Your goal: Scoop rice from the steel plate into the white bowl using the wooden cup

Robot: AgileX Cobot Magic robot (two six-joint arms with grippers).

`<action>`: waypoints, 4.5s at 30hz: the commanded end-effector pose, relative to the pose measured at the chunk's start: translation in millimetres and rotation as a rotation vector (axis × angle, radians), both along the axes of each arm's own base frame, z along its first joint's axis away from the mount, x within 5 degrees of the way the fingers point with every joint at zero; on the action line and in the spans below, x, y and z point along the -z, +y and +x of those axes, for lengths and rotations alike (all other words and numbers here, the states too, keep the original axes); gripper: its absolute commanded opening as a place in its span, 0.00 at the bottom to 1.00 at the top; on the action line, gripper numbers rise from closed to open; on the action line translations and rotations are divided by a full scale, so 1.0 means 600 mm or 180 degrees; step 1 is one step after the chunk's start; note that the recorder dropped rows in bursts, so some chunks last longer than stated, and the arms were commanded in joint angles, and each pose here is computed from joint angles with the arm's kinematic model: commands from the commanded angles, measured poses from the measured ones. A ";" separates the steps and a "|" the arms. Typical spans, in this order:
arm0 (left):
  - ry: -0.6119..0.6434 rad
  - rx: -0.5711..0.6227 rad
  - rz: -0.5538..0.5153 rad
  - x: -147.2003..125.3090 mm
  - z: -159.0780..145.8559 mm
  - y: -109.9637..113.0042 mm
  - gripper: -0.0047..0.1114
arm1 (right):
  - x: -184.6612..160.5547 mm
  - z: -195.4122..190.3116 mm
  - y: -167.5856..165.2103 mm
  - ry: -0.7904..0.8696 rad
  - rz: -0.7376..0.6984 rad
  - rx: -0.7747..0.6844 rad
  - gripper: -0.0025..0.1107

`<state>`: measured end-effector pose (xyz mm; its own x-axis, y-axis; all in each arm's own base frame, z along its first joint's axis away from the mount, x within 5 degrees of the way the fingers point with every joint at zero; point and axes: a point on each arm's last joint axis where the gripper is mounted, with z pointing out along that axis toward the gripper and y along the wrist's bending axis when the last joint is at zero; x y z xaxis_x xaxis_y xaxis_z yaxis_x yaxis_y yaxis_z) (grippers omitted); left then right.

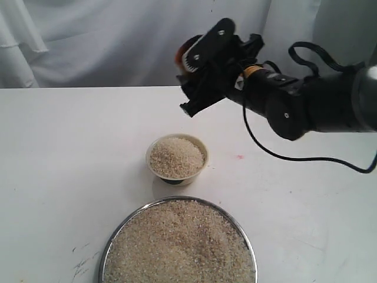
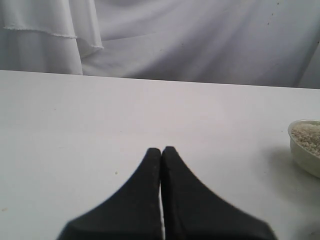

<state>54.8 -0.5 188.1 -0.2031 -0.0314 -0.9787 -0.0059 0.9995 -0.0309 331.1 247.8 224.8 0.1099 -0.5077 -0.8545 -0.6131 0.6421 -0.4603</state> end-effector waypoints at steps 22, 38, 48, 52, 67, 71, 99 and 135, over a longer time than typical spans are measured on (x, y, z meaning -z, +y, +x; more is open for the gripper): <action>-0.0022 0.0002 -0.0012 0.001 0.000 0.000 0.04 | 0.217 -0.051 -0.166 0.0735 0.1155 -0.0354 0.02; -0.0022 0.0002 -0.0012 0.001 0.000 0.000 0.04 | 0.271 -0.065 -0.161 0.1118 0.1153 -0.0494 0.02; -0.0022 0.0002 -0.0012 0.001 0.000 0.000 0.04 | 0.272 -0.075 -0.155 0.1152 0.1066 -0.0753 0.02; -0.0022 0.0002 -0.0012 0.001 0.000 0.000 0.04 | 0.273 -0.079 -0.152 0.1168 0.1032 -0.0859 0.03; -0.0022 0.0002 -0.0012 0.001 0.000 0.000 0.04 | 0.274 -0.074 -0.156 0.1242 0.1114 -0.0674 0.70; -0.0022 0.0002 -0.0012 0.001 0.000 0.000 0.04 | 0.274 -0.074 -0.156 0.1237 0.1109 -0.0676 0.73; -0.0022 0.0002 -0.0012 0.001 0.000 0.000 0.04 | 0.023 -0.097 -0.189 0.0933 0.1977 -0.0136 0.06; -0.0022 0.0002 -0.0012 0.001 0.000 0.000 0.04 | -0.130 -0.354 -0.401 -0.0004 0.1633 0.2012 0.02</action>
<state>54.8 -0.5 188.1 -0.2031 -0.0314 -0.9787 -0.0059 0.9995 -0.0309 141.1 16.7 318.5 -0.0708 0.0059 -0.9975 -0.1167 0.9931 0.0142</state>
